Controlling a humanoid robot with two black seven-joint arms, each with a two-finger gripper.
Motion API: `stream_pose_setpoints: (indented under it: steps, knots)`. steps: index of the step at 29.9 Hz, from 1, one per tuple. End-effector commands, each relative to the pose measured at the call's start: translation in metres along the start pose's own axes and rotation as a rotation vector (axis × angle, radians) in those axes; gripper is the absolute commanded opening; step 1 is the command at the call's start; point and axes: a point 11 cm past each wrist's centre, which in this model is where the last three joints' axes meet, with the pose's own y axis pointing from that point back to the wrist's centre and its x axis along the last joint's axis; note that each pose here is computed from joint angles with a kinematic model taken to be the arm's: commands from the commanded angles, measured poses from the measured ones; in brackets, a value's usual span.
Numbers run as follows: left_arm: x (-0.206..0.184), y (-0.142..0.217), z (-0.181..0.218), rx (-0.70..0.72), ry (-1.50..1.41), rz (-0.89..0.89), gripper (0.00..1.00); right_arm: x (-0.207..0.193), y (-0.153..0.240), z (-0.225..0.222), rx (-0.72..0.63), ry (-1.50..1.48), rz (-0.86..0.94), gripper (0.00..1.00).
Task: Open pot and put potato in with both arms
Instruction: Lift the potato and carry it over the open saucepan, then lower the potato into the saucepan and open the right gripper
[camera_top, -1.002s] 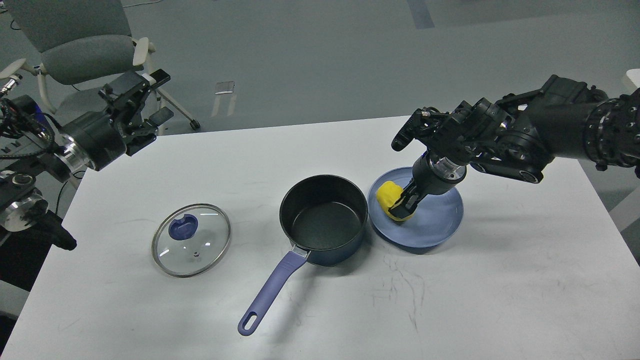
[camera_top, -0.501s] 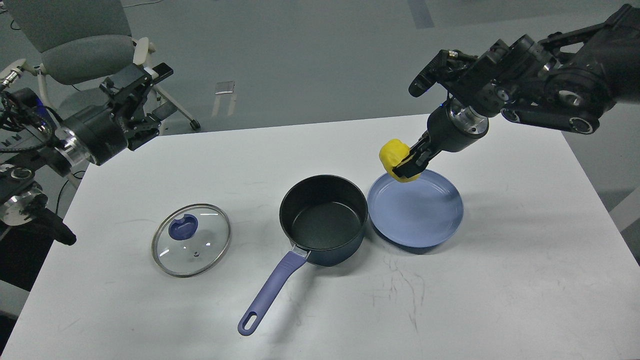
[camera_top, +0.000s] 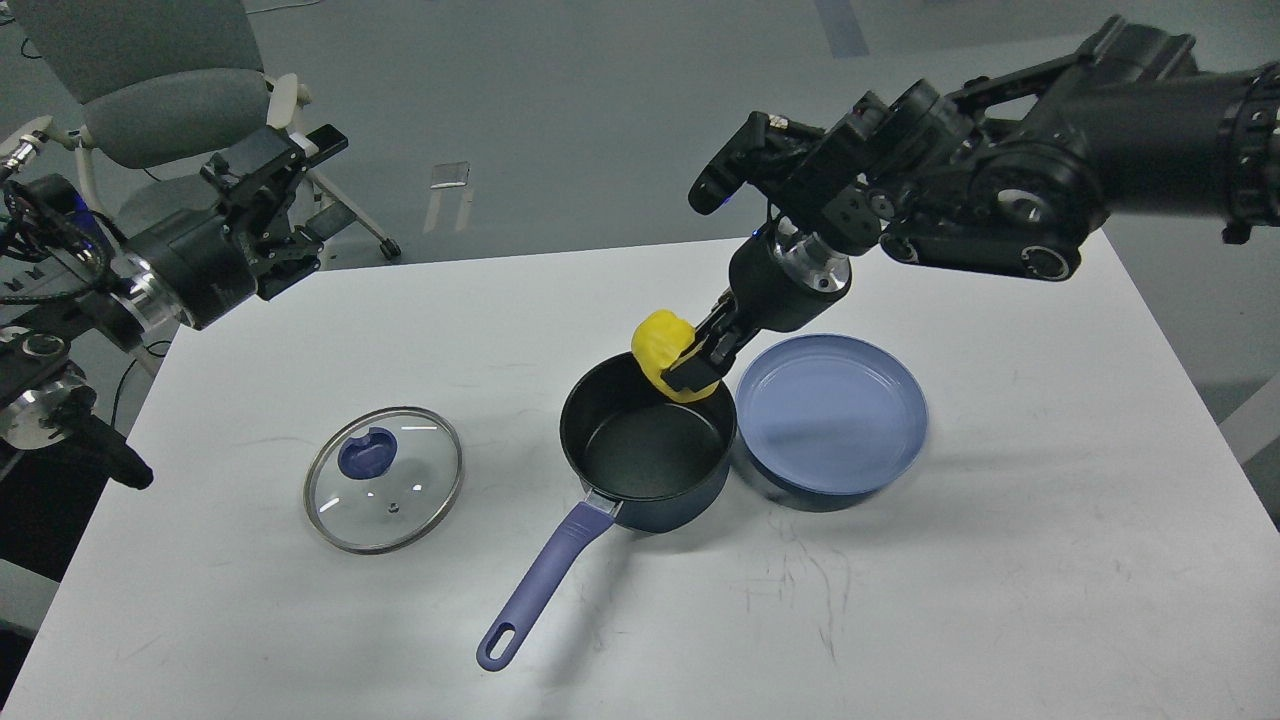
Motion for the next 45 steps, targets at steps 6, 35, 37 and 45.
stream_pose_setpoints:
  steps: [6, 35, 37, 45]
  knots:
    - [0.0, 0.0, 0.0, 0.0, 0.0, -0.001, 0.98, -0.009, -0.034, -0.003, 0.015, -0.014, -0.018, 0.43]
    - [-0.001, 0.0, -0.001, 0.002, 0.001, -0.001, 0.98, -0.025, -0.044, 0.015, 0.008, -0.108, 0.009, 0.59]
    - [-0.001, 0.0, -0.001, 0.001, 0.001, -0.001, 0.98, -0.025, -0.044, 0.015, 0.007, -0.11, 0.009, 0.59]
    - [-0.001, -0.001, -0.001, 0.0, 0.002, -0.002, 0.98, -0.025, -0.044, 0.016, 0.005, -0.111, 0.01, 0.8]
